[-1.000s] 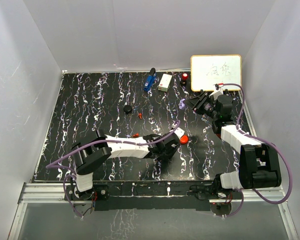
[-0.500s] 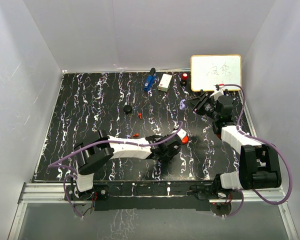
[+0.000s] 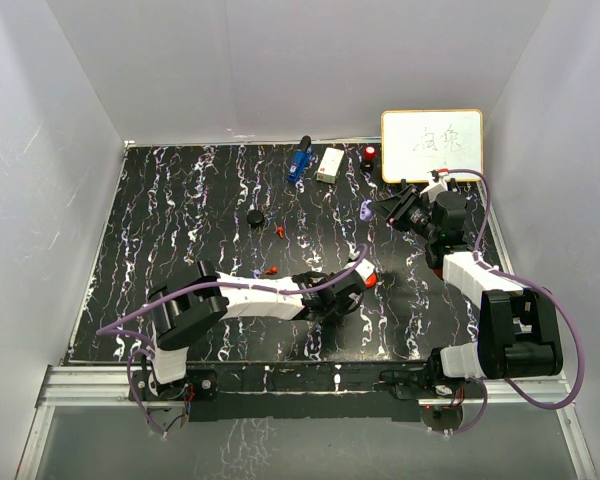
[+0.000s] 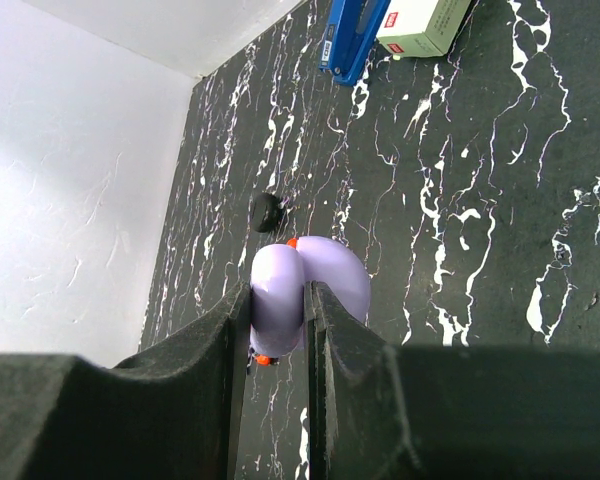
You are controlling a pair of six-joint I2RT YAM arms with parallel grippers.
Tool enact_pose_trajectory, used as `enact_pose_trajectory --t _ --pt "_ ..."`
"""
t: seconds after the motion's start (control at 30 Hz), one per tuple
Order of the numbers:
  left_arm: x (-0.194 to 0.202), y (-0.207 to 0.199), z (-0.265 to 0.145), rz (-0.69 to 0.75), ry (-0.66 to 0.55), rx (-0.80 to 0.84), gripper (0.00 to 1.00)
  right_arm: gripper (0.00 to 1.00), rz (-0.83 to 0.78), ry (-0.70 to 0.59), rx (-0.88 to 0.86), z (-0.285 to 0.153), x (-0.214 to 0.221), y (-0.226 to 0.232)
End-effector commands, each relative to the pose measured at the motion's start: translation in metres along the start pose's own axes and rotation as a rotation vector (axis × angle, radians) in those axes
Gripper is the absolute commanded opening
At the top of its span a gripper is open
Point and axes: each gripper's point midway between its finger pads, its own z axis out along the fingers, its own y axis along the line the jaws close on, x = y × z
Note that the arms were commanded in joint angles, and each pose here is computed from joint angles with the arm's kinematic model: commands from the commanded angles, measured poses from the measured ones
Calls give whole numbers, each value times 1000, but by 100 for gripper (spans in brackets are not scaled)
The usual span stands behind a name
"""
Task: Insert the wireless bluetooth earbuds into the charging case
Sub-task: Pick up the earbud from the center of the board.
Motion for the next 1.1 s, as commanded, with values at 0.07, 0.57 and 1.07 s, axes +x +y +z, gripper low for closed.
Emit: enact_pose_trajectory --t 0.07,0.57,1.07 --pt "8 -4 -7 2 24 2 6 0 -42 -48 -55 -4 -14 16" --pt "-147 141 -129 -505 -609 232 0 0 13 7 -130 -2 2 19" --pt "-213 155 -155 -739 -930 838 0 0 182 20 -357 -2 15 41"
